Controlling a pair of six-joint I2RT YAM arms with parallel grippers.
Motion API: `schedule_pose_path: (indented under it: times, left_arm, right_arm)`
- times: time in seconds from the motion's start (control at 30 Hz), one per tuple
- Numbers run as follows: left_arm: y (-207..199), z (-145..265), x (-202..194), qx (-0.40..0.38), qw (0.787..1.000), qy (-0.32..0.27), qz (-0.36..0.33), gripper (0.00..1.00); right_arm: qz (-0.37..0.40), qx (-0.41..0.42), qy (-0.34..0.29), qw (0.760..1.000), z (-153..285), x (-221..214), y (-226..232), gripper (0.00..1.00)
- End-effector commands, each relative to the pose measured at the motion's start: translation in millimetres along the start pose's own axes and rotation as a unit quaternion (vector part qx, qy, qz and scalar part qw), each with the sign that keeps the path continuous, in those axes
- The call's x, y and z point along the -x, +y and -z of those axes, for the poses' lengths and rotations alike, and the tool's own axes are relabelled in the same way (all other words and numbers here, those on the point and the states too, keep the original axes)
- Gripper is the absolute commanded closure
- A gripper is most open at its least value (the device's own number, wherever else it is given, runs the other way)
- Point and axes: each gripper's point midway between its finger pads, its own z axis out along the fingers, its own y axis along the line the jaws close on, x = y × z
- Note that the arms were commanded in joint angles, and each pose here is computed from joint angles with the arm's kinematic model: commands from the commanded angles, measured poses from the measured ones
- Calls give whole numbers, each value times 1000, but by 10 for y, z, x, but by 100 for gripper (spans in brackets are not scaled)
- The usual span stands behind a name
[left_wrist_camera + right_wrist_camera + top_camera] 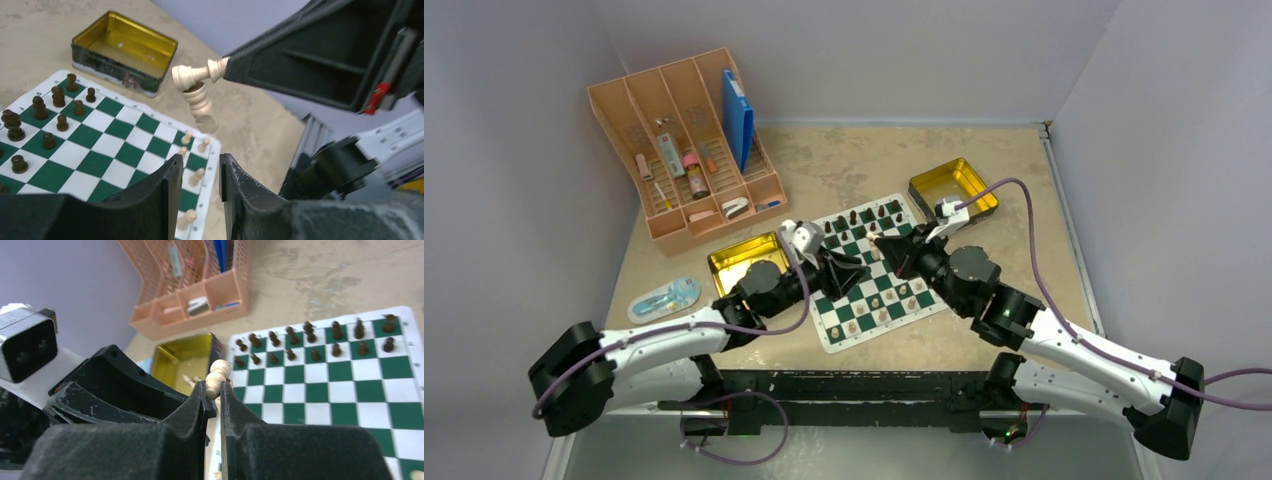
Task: Set up the chess pieces on the board
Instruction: Place the chess piece on the chessboard.
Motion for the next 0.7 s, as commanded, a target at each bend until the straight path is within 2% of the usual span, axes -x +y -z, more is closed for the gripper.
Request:
schedule_pose_path:
  times: [0.0,0.1,0.2,0.33,0.53,0.67]
  left_arm:
    - [-122,120,479,19,988,-66,140,67]
    - [-219,249,611,-2,975,-95,199,64]
    - [-419,373,715,-62,970,-113,207,57]
    - [-532,425,817,-91,971,-123,182,52]
    - [-511,374,906,-76,982,-121,125,46]
    - [-517,358,989,-79,982,-139,96,44]
  right_arm:
    - [-117,70,-84,987,33,571,418,100]
    - [-150,93,-106,979,47,712,526,100]
    - [-174,112,-124,971,63,841,614,100]
    - [-195,144,-134,961,107,944,737,100]
    - [-203,163,-125,957,164,927,796,100]
    - [-212,171,-119,955,207,900,804,100]
